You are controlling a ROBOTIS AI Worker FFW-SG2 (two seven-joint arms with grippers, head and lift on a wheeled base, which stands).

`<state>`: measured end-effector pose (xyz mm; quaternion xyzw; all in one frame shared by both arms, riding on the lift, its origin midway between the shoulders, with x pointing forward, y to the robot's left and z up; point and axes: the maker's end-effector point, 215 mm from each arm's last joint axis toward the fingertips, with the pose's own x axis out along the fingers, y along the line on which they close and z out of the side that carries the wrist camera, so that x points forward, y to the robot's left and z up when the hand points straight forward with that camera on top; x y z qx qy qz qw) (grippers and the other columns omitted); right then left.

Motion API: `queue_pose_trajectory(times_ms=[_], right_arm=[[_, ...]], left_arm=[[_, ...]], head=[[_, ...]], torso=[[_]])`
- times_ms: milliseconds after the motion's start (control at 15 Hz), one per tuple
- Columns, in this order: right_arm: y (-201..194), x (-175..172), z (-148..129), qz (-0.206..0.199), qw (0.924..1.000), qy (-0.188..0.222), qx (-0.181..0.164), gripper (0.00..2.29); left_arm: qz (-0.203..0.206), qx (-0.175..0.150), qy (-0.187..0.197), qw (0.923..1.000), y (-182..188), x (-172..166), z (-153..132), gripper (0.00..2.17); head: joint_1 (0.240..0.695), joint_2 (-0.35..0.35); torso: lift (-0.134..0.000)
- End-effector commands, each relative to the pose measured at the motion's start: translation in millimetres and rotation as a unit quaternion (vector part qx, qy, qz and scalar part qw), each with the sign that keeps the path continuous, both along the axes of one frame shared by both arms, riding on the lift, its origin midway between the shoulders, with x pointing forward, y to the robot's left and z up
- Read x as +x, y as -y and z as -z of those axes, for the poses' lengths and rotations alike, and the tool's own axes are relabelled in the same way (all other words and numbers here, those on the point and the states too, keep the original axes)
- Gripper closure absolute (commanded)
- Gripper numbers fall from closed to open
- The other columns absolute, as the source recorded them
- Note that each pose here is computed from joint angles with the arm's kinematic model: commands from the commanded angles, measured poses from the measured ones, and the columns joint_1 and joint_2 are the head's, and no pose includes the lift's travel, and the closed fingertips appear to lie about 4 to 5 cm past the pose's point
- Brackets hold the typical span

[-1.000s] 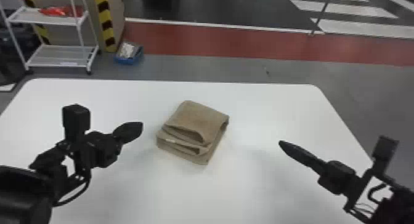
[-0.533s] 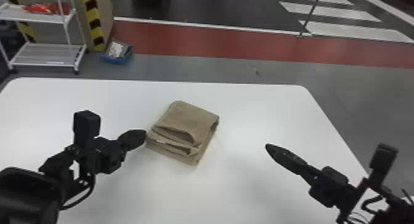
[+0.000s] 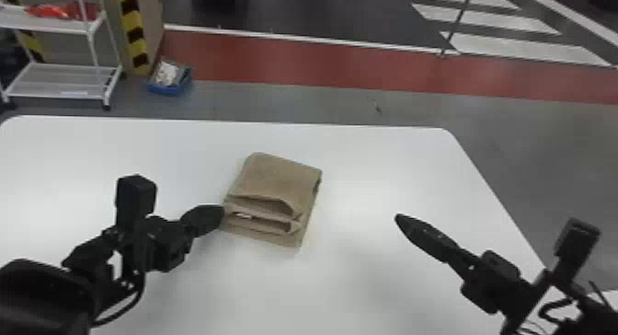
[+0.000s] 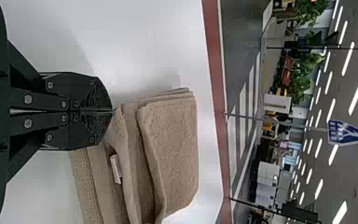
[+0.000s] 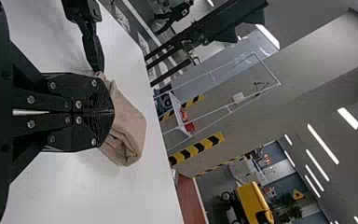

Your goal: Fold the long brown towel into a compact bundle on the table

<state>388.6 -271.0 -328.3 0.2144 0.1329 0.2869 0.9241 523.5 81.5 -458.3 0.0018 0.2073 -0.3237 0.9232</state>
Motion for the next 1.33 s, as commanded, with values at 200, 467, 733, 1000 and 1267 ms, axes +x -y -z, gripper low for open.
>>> queue_pose_trajectory(times_ms=[200,467,733,1000,1267], right_arm=[[6.0,0.1,-3.7,0.007,1.0000,0.004,0.005,2.07],[7.7,0.3,-7.6,0.008,0.9999,0.009,0.009,2.07],[19.0,12.1,-13.3,0.028,0.9992,0.026,-0.009,2.07],[28.4,46.1,35.3,0.052,0.9959,0.017,-0.072,2.07],[17.4,62.6,71.0,0.046,0.9956,0.004,-0.082,2.07]], left_arm=[[0.037,-0.019,-0.039,0.9984,29.2,-53.0,-9.8,1.36],[0.049,-0.030,-0.049,0.9972,40.3,-75.0,-13.1,1.35],[0.026,-0.037,-0.006,0.9990,26.4,-55.7,-36.5,1.35],[0.002,-0.002,0.022,0.9997,3.7,-13.9,-21.3,1.35],[0.002,0.019,0.027,0.9995,-0.1,-8.0,-9.3,1.35]], head=[[0.695,-0.257],[0.695,-0.297],[0.695,-0.314],[0.695,-0.287],[0.695,-0.246]], torso=[[-0.123],[-0.123],[-0.123],[-0.123],[-0.123]])
